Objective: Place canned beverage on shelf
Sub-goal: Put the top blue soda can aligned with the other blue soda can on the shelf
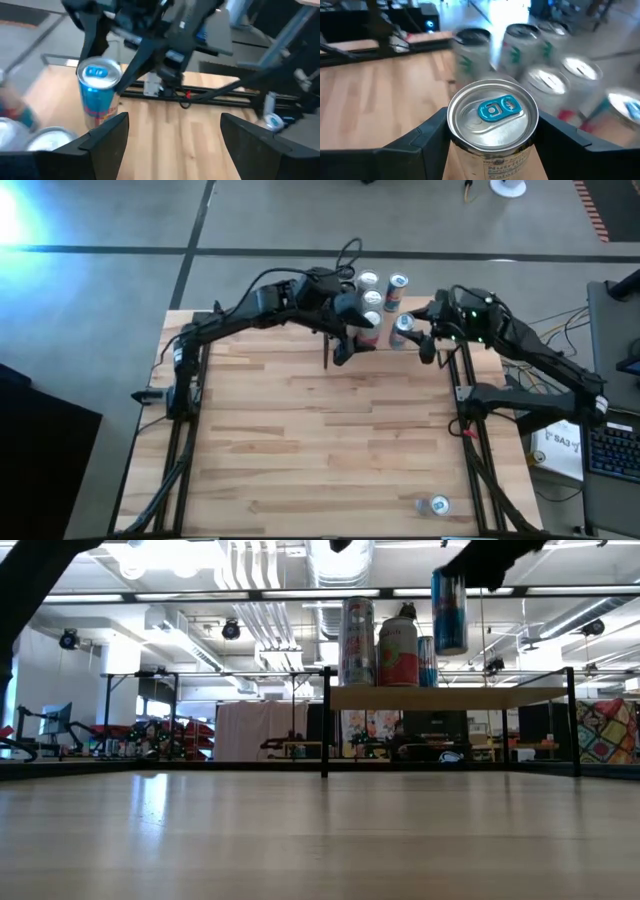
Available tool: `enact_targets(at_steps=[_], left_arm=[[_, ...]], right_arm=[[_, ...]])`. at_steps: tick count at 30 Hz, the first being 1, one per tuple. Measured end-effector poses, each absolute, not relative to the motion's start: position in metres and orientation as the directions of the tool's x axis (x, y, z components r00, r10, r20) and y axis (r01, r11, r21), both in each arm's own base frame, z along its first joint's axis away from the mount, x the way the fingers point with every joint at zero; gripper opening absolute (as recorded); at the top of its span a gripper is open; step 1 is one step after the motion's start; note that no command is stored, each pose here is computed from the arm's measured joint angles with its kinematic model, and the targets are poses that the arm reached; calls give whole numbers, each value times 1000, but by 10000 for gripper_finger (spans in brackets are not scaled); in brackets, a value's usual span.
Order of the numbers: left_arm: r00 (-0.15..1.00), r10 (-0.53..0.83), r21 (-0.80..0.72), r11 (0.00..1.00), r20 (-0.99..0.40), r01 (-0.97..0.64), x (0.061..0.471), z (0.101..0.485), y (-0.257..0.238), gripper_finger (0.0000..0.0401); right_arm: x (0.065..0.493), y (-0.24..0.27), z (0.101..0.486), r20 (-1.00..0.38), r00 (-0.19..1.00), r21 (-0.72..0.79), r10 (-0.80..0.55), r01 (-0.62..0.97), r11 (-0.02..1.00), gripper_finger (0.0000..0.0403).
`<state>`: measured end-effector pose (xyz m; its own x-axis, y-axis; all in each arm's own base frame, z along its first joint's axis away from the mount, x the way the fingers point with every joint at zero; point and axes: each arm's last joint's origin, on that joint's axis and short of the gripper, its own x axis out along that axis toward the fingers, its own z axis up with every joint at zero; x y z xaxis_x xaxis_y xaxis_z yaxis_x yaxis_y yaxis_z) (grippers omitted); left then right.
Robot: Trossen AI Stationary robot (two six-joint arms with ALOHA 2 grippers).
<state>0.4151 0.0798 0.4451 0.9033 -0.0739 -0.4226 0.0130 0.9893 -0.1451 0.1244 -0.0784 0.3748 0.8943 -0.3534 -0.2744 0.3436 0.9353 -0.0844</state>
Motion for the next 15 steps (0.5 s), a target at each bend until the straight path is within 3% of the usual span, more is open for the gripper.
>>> enact_targets(at_steps=[6, 15], left_arm=[[918, 34, -78, 995, -396, -70, 393, 467, 78, 290], [900, 54, -88, 991, -433, -102, 388, 466, 78, 290]], right_arm=[[121, -123, 352, -304, 883, -41, -358, 363, 931, 236], [123, -171, 335, -305, 911, 6, -278, 293, 956, 238]])
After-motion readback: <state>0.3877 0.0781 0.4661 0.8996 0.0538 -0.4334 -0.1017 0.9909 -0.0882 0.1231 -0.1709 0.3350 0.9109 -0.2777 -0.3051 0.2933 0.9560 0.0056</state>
